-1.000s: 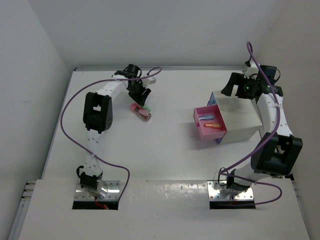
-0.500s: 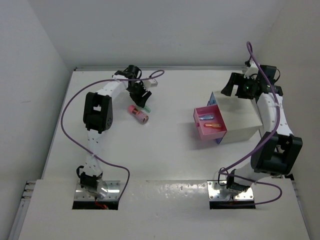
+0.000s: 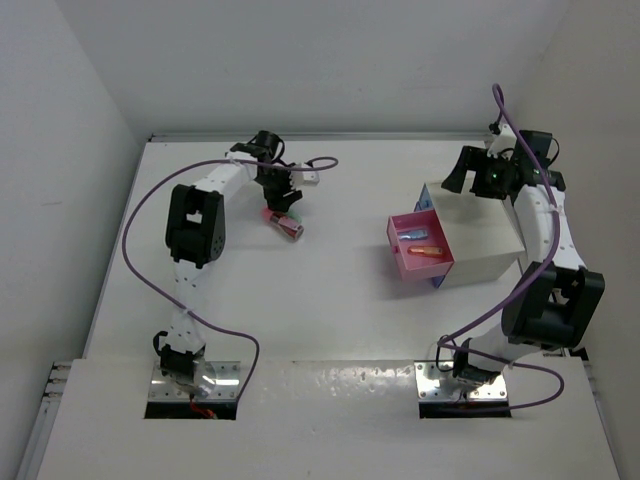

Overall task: Sort the stationery into containers
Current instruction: Pick up the pen from the center of the board.

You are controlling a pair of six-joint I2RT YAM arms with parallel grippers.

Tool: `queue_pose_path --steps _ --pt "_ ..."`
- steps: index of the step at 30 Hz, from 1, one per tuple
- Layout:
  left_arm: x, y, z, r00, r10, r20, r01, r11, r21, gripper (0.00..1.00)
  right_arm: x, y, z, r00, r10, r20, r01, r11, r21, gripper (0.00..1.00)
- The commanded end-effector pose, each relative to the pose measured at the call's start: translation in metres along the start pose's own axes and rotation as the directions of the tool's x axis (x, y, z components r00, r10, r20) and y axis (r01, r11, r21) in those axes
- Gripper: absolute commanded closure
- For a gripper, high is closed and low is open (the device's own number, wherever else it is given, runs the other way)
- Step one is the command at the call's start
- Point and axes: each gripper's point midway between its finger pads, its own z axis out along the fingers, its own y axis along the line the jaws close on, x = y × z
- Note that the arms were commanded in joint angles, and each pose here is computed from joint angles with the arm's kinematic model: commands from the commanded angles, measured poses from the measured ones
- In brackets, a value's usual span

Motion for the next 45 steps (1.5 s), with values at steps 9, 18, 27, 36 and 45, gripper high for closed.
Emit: queue_pose_path --steps 9,18,27,36,45 --pt "-0.026 -0.010 -0.001 0.960 0.271 0.077 -0.275 0.960 0.054 0.38 -0.027 0.007 -0.007 0.998 -0.035 0.054 0.036 0.999 -0.016 0.08" --pt "-0.019 -0.028 0.005 0.954 0.286 0.087 -0.296 0.943 0.149 0.39 -0.029 0.006 -0.006 0.998 -0.033 0.053 0.034 0.999 -0.012 0.08" --pt "-0.015 -0.030 0.011 0.957 0.276 0.085 -0.287 0.944 0.162 0.40 -0.028 0.006 -0.005 0.999 -0.029 0.046 0.030 0.999 -0.013 0.09" --pt "-0.015 -0.034 0.021 0.959 0.272 0.080 -0.282 0.943 0.176 0.54 -0.027 0.007 -0.005 0.999 -0.030 0.043 0.031 0.999 -0.014 0.09" --pt "-0.021 -0.040 0.023 0.956 0.279 0.094 -0.293 0.938 0.186 0.74 -0.028 0.010 -0.005 0.998 -0.043 0.040 0.043 0.999 -0.018 0.09"
